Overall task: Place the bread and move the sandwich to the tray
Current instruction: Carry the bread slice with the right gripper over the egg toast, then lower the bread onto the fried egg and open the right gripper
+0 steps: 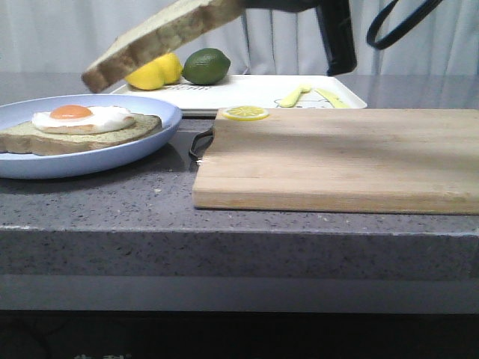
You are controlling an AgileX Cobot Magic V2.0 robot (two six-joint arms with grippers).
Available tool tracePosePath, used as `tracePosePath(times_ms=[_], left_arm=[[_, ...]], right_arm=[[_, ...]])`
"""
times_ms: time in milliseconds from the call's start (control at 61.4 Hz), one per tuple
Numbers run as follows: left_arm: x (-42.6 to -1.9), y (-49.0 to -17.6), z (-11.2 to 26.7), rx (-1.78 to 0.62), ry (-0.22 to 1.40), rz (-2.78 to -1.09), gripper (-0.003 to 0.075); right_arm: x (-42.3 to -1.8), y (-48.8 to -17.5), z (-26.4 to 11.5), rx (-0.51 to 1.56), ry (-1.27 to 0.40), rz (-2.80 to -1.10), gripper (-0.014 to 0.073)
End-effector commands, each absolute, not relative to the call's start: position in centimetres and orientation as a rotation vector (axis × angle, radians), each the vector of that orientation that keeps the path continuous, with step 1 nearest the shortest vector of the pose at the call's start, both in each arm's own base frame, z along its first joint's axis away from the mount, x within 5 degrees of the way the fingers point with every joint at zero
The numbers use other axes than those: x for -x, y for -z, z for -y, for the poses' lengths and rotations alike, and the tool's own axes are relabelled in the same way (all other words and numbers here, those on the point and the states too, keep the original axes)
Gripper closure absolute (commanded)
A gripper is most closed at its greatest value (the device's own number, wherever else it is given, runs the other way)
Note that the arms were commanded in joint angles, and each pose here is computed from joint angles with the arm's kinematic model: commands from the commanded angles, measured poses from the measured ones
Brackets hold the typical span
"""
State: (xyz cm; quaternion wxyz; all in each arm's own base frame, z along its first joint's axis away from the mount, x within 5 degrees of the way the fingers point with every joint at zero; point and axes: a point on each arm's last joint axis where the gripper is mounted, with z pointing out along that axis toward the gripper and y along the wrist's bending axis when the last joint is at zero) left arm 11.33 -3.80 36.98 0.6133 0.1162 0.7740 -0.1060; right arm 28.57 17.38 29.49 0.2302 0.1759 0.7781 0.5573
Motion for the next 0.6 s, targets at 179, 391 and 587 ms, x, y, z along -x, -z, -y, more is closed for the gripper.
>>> tracePosePath(times_ms=[179,391,587], left_arm=[[-11.3,-38.8,3.9,-0.263,0.262,-1.669,0.0283],[-11.3,-38.8,3.9,-0.263,0.261,-1.673,0.0283],[-11.3,-38.8,3.9,-0.263,0.261,-1.673,0.0283]], right_arm=[[-30.0,-32.1,-21.8,-0.455,-1.737,-2.048,0.0602],[-31.9,-33.0,-25.4,-0.447,-1.782,-2.031,0.0602],[-33.5,-32.4,-27.5,-0.477,-1.765,-2.032,0.0601]])
